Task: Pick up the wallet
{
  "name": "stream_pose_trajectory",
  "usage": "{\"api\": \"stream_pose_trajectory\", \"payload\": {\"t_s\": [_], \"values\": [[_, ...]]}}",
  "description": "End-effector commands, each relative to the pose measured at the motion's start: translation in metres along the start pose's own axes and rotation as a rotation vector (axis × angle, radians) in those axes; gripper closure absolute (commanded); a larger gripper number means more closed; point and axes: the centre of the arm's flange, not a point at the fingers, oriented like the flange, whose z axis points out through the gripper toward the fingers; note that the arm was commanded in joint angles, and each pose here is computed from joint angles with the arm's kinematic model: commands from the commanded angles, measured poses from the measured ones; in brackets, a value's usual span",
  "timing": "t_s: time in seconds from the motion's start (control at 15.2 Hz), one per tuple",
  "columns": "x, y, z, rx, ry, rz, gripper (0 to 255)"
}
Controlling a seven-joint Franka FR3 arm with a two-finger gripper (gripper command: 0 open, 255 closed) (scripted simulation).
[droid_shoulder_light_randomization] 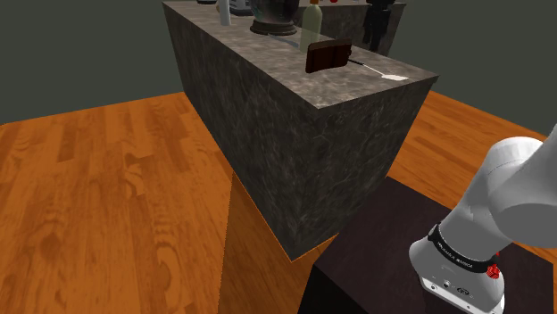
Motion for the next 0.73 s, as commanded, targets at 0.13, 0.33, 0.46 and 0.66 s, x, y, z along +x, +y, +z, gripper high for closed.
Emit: {"api": "stream_pose_trajectory", "payload": {"t_s": [0.13, 0.33, 0.46, 0.66], "values": [[0.027, 0.044, 0.001, 0.0, -0.004, -0.192, 0], [0.052, 0.076, 0.002, 0.001, -0.007, -0.328, 0], [0.071, 0.094, 0.002, 0.001, -0.008, -0.419, 0], [0.102, 0.119, 0.003, 0.002, -0.011, -0.555, 0]]}}
